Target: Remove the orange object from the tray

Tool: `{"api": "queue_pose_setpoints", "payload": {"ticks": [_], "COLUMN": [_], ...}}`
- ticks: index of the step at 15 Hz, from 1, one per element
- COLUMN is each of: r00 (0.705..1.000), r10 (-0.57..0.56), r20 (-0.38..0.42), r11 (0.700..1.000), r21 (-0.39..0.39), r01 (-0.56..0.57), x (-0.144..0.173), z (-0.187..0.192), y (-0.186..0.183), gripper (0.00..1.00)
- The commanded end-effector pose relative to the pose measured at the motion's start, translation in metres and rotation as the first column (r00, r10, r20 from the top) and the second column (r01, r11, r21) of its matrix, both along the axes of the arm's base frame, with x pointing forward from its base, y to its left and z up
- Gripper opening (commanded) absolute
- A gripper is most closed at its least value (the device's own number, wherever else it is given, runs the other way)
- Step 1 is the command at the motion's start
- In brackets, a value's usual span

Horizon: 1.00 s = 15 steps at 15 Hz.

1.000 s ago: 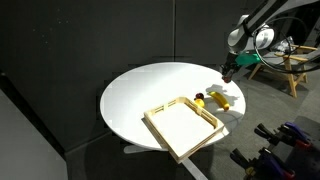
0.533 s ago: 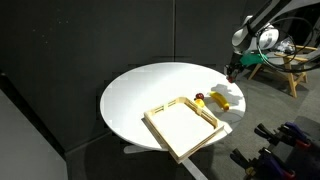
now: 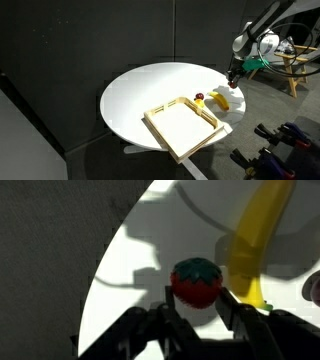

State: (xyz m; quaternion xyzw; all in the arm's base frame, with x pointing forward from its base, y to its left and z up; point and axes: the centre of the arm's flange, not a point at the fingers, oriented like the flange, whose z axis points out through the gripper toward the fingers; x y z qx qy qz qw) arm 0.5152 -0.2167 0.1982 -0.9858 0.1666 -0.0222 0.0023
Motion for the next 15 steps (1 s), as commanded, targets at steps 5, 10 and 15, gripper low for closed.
{"api": "queue_pose_setpoints", "payload": {"ticks": [5, 10, 15], "r00": [0.998, 0.997, 0.998], "r10": [0.068, 0.073, 0.067], "r20": [0.013, 0.013, 0.006], "r11": [0.998, 0.997, 0.998], "r21": [-0.001, -0.005, -0.01], "r01": [-0.068, -0.072, -0.067], "x": [-0.016, -0.024, -0.025], "z": [-0.014, -0.018, -0.024], "y": [0.012, 0.01, 0.008], "gripper": [0.21, 0.21, 0.21]}}
